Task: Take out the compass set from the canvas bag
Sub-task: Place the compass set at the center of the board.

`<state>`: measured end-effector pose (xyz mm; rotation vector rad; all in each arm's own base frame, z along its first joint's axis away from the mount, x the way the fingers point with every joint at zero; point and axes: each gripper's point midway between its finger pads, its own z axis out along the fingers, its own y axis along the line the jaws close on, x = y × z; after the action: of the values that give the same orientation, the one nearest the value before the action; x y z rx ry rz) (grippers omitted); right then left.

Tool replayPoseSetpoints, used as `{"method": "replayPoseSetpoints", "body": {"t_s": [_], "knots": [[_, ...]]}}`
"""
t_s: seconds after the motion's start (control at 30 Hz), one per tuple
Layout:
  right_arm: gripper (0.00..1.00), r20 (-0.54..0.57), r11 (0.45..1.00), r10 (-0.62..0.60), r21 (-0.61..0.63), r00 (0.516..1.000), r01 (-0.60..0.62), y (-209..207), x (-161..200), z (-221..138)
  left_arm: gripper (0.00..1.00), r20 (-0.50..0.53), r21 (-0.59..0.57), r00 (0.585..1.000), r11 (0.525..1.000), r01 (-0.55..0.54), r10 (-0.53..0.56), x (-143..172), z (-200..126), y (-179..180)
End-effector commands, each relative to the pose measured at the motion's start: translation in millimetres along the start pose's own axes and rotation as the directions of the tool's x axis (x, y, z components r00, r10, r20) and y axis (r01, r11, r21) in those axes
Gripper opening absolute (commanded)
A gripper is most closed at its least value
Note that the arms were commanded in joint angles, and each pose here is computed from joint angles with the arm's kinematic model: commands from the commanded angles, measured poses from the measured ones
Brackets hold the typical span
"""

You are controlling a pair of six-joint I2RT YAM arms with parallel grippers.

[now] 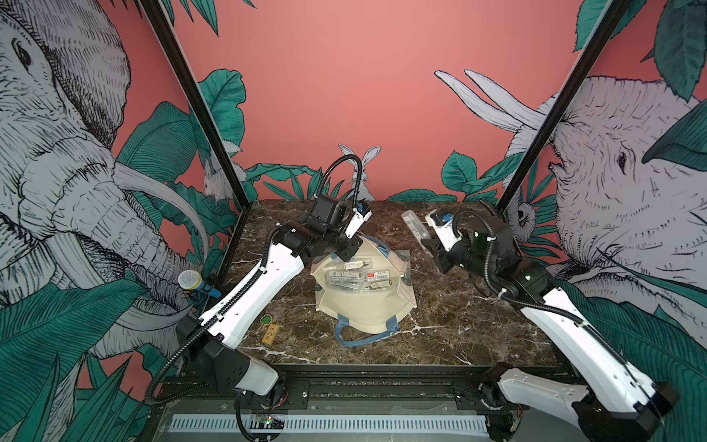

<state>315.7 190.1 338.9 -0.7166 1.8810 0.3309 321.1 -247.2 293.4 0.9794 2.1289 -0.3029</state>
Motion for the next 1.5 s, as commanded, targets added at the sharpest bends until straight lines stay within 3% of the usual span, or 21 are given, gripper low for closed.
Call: {"method": "replayPoseSetpoints", "body": {"t_s": [0.0, 0.1, 0.23, 0.3, 0.6, 1.0, 1.47], "knots": [[0.05, 0.052, 0.982, 0.186, -0.004, 0.981, -0.187, -36.3, 4.5, 35.6, 0.00, 0.107, -0.010, 0.994, 1.000, -0.010, 0.011, -23.1, -16.0, 1.0], [0.03, -0.005, 0.944, 0.325, 0.060, 0.946, -0.324, -82.8, 42.5, 75.4, 0.00, 0.110, -0.004, 0.994, 1.000, -0.010, 0.010, -23.3, -17.1, 0.0], [0.02, -0.087, 0.901, 0.426, 0.131, 0.900, -0.414, -122.5, 90.1, 121.6, 0.00, 0.107, 0.004, 0.994, 1.000, -0.007, 0.007, -23.5, -17.3, -1.4], [0.02, -0.129, 0.862, 0.501, 0.161, 0.856, -0.480, -139.7, 116.9, 144.4, 0.00, 0.100, 0.004, 0.995, 1.000, -0.008, 0.007, -22.8, -16.2, -1.3], [0.07, -0.248, 0.741, 0.672, 0.250, 0.698, -0.624, -178.8, 185.0, 202.4, 0.00, 0.064, 0.015, 0.998, 1.000, 0.003, -0.004, -15.0, -6.6, -2.7], [0.16, -0.360, 0.682, 0.723, 0.235, 0.590, -0.692, -178.0, 219.2, 234.9, 0.00, 0.062, 0.013, 0.998, 1.000, -0.001, 0.000, -12.0, -6.6, -2.6], [0.19, -0.375, 0.676, 0.727, 0.241, 0.576, -0.697, -184.0, 217.7, 223.5, 0.00, 0.070, -0.004, 0.997, 1.000, -0.019, 0.019, -16.7, -16.3, 0.0]]}}
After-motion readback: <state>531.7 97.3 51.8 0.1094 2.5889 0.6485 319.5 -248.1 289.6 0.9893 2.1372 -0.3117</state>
